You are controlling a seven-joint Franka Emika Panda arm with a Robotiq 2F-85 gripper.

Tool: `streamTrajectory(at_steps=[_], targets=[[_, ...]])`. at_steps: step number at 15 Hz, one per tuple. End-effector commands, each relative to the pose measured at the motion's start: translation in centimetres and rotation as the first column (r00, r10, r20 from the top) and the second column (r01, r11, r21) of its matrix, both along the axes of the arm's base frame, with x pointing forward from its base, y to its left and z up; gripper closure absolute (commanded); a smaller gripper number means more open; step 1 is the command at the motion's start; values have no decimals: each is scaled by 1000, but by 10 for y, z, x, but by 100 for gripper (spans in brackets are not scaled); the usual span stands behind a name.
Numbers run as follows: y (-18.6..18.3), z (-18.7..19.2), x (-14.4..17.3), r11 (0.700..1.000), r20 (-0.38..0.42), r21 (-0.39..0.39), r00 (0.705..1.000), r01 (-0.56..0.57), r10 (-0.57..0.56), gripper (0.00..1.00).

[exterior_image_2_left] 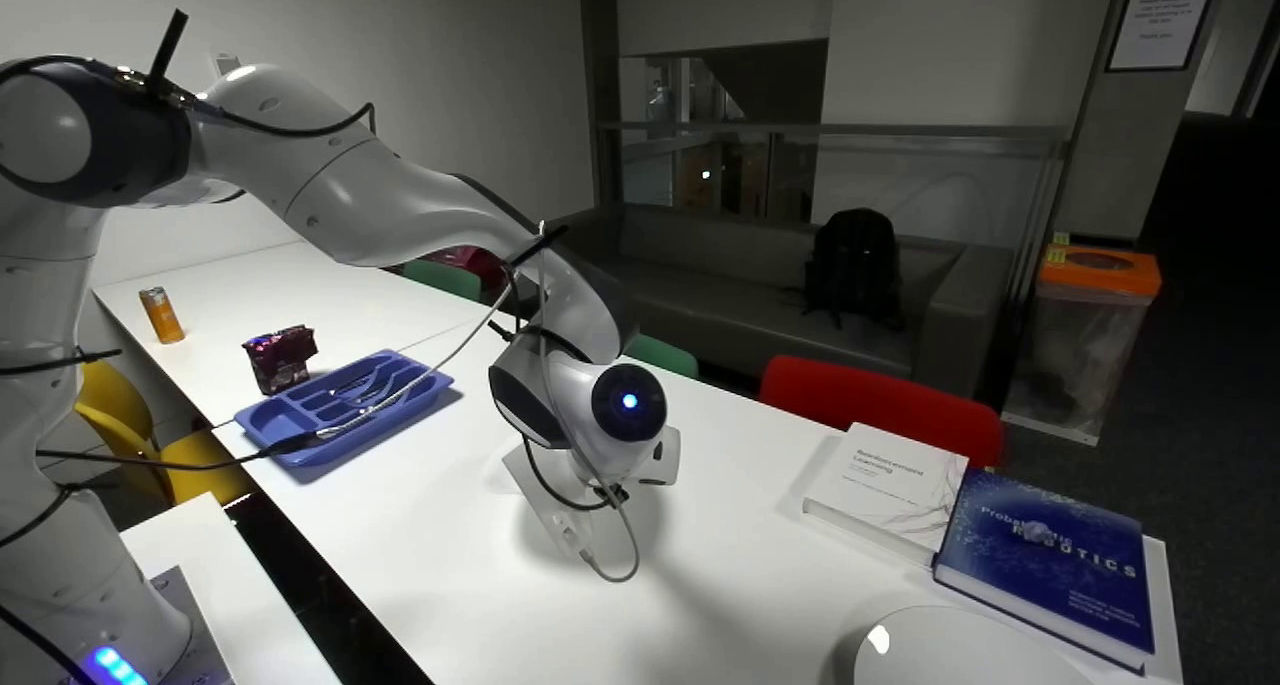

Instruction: Move the plate to the left

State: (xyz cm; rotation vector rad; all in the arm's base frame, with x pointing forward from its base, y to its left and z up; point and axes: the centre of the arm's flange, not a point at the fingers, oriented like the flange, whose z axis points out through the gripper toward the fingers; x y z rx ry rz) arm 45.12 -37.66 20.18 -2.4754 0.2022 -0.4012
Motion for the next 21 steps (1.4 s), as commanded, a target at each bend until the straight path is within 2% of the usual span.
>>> streamTrajectory(at_steps=[1, 2, 7, 12, 21], targets=[[0, 0, 0, 1000, 0, 0, 1000, 0, 0, 92], [0, 0, 0, 1000, 0, 0, 1000, 0, 0, 98], [8, -14, 14, 997, 22, 78, 1000, -13, 11, 98], [21, -24, 34, 986, 27, 148, 997, -73, 70, 98], [46, -28, 80, 968, 40, 177, 985, -175, 170, 98]])
